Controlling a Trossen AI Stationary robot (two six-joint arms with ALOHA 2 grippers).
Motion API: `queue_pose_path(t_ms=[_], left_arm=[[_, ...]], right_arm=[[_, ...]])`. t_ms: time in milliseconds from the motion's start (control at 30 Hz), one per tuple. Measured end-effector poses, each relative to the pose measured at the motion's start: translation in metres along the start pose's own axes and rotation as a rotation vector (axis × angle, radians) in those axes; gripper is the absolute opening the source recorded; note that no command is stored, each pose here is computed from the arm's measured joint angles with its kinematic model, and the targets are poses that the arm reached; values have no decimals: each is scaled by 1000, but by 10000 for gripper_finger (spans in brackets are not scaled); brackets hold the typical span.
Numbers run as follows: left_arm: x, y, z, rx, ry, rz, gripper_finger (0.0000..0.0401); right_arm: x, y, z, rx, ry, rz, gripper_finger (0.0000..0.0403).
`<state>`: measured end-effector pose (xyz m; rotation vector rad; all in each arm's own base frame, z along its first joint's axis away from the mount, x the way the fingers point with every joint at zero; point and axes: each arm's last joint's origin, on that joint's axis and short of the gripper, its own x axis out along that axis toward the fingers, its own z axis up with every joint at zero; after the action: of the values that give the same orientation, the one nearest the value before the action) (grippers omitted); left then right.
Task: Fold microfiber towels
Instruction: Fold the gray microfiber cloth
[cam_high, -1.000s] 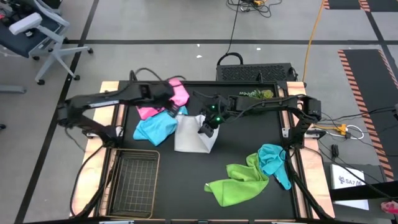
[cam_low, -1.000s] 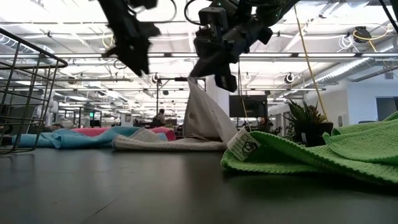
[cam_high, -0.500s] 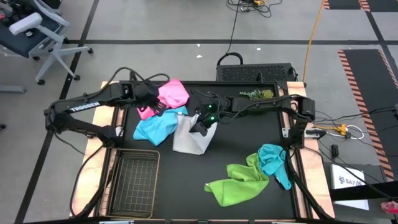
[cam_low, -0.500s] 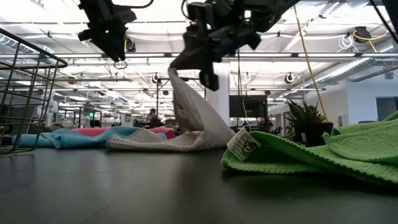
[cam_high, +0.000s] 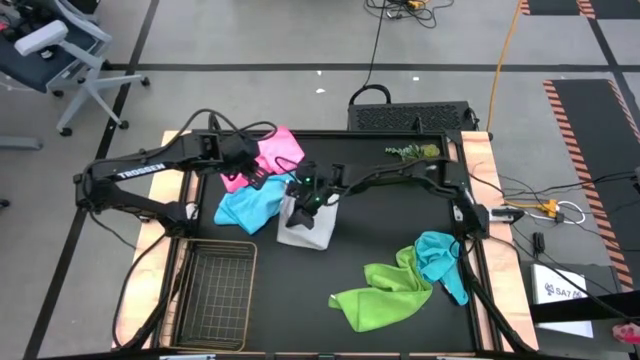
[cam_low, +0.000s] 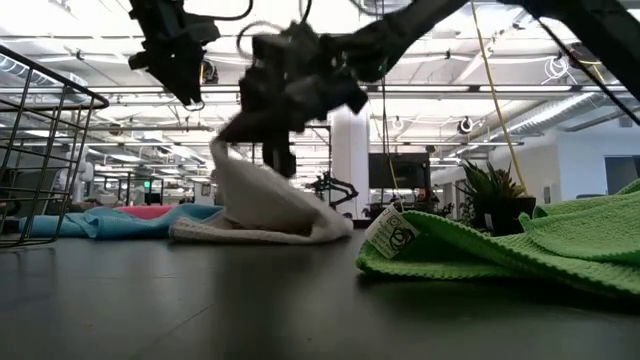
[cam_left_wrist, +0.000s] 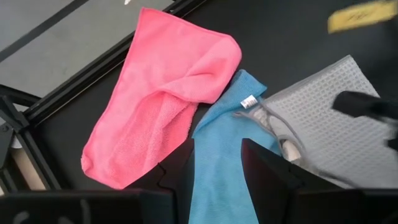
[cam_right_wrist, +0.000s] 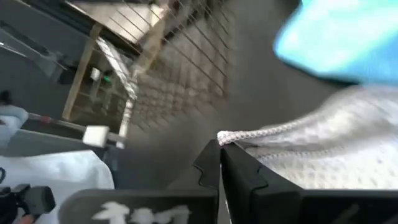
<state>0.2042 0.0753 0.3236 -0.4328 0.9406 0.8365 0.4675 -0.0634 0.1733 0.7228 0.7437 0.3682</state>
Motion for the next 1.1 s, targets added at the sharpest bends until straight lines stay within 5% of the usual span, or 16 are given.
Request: queue_pose_path(t_ms=[167,500,667,767,933,1100], left_arm=[[0,0,0,4,0,-1,131],[0,0,0,2,1,-3,131],[0,0,0,-4,1,-3,131],[0,-1,1,-7,-6,-9,131],[1,-3,4,-11,-32,-26,131],[1,-4,5,-18,-44,-32,131]], right_arm=[[14,-14,-13,1,69,1,21],[11,-9,-6,-59,22,27,155],[-6,4,5,-80,-3,73,189],[-28,20,7,-125,6,-23,187],[-55,36,-2,-247,76,-411,147],[-55,34,-10,-209,137,-497,50]])
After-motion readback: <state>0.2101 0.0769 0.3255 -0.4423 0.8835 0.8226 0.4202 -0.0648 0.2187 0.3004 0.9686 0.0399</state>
